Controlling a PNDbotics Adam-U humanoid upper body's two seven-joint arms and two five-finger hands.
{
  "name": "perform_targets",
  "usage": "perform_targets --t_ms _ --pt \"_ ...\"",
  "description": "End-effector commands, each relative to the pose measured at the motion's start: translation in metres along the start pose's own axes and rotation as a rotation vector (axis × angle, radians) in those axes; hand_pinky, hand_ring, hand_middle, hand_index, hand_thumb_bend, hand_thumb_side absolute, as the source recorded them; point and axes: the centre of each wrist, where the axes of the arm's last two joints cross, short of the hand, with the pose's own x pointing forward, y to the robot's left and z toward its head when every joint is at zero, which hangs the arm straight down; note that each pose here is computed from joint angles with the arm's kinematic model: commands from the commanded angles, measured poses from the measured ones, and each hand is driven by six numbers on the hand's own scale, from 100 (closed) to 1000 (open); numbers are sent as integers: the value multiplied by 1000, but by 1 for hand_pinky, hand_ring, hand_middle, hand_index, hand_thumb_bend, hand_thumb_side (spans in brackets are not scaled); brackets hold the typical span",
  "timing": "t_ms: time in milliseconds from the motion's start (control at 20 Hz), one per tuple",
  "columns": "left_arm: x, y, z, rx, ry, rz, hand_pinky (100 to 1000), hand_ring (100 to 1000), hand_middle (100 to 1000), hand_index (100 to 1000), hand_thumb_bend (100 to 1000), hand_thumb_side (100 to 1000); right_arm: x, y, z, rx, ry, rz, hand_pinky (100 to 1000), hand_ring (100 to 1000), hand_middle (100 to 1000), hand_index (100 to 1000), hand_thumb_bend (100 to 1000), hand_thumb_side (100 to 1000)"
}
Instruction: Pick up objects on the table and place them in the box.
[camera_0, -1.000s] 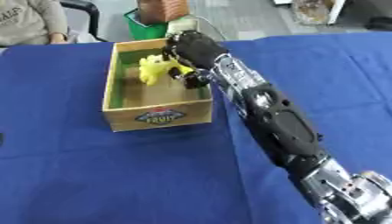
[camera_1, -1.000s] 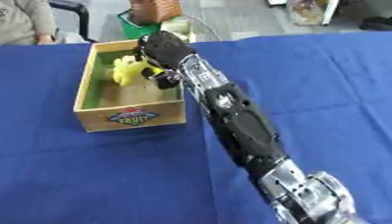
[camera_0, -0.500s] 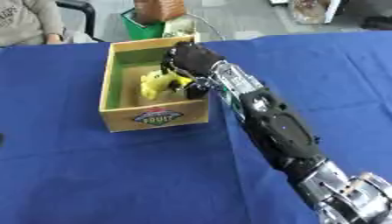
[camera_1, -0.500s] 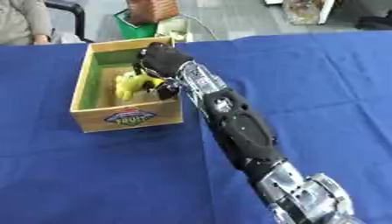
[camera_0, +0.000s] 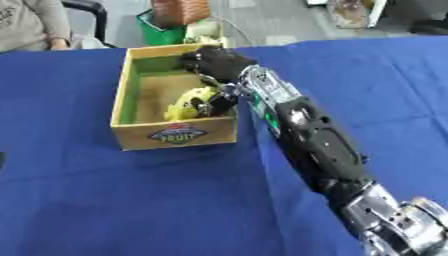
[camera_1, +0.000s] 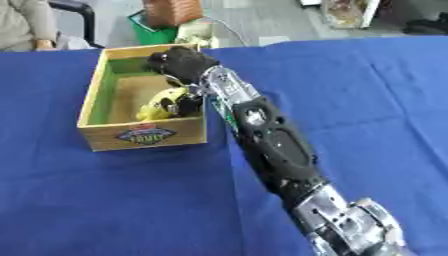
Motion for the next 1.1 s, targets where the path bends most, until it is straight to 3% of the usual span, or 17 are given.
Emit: perform_targets --t_ms 50,450,1100 --pt "7 1 -4 -5 -27 -3 486 387 454 612 743 207 -13 -28 4 -110 53 18 952 858 902 959 160 219" --pt "7 4 -3 2 -25 -10 486 387 453 612 745 207 -47 -45 28 -208 178 36 933 827 855 943 127 144" --pt "5 6 -1 14 -18 -16 486 386 452 611 747 207 -107 -8 92 -163 399 -2 928 806 838 939 100 149"
